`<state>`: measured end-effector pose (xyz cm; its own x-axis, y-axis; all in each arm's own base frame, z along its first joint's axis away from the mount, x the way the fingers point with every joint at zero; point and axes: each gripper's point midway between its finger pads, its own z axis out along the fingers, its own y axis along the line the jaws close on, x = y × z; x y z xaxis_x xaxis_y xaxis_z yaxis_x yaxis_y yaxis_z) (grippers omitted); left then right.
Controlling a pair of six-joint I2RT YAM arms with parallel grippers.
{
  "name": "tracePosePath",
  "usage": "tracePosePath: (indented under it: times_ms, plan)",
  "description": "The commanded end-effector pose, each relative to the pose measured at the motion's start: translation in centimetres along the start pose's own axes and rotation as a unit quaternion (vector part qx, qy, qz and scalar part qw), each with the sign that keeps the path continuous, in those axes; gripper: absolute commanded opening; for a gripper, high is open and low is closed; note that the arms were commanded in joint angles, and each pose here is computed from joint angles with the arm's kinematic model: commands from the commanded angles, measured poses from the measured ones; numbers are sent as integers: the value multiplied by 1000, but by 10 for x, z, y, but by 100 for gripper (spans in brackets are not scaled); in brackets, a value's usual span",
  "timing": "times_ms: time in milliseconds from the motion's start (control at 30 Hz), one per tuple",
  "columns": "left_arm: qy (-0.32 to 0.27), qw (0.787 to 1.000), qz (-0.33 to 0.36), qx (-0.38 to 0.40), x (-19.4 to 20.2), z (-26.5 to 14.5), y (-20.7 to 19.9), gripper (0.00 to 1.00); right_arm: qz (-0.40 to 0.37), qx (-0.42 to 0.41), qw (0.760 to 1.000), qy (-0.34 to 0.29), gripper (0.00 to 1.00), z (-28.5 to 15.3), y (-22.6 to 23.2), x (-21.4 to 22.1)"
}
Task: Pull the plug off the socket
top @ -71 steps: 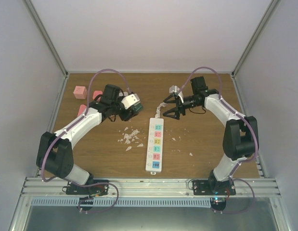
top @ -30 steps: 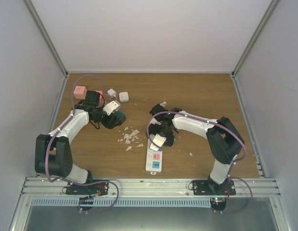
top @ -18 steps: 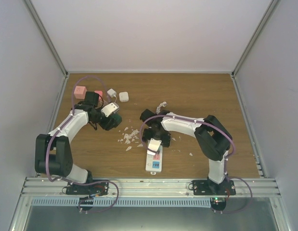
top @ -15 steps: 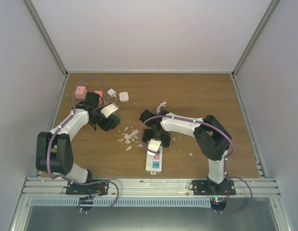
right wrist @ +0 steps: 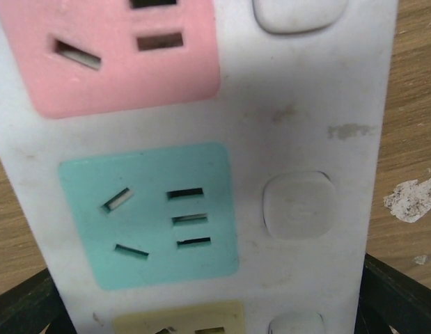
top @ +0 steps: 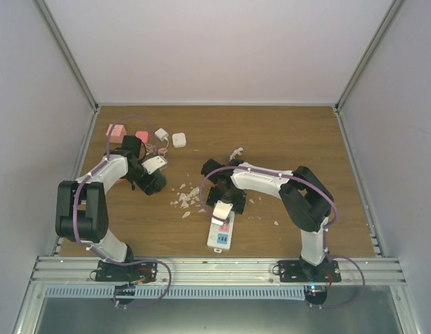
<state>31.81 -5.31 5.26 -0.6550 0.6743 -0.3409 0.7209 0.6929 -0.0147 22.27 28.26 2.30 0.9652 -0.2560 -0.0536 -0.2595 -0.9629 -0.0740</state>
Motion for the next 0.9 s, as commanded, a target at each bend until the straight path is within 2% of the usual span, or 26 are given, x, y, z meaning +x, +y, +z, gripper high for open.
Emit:
tracePosePath:
  times_ms: [0, 33, 200, 367, 633, 867]
  plan:
    - [-25, 1000, 9, 5, -13, -14, 3, 95, 24, -19, 999, -15, 70, 3, 2, -8]
    - [-33, 999, 11, 3, -17, -20, 3, 99, 33, -22, 999, -18, 68, 3, 2, -9]
    - [-64, 997, 28, -32, -34, -49, 10, 99, 122, -36, 991, -41, 62, 7, 3, -12]
    - [-93, 993, 38, -59, -48, -72, 15, 99, 242, -38, 967, -68, 60, 6, 0, -2]
    - [-120, 990, 38, -60, -63, -86, 16, 99, 382, -46, 920, -72, 59, 13, 25, 38]
    - [-141, 988, 35, -43, -75, -93, 13, 99, 512, -16, 856, -71, 59, 14, 44, 105]
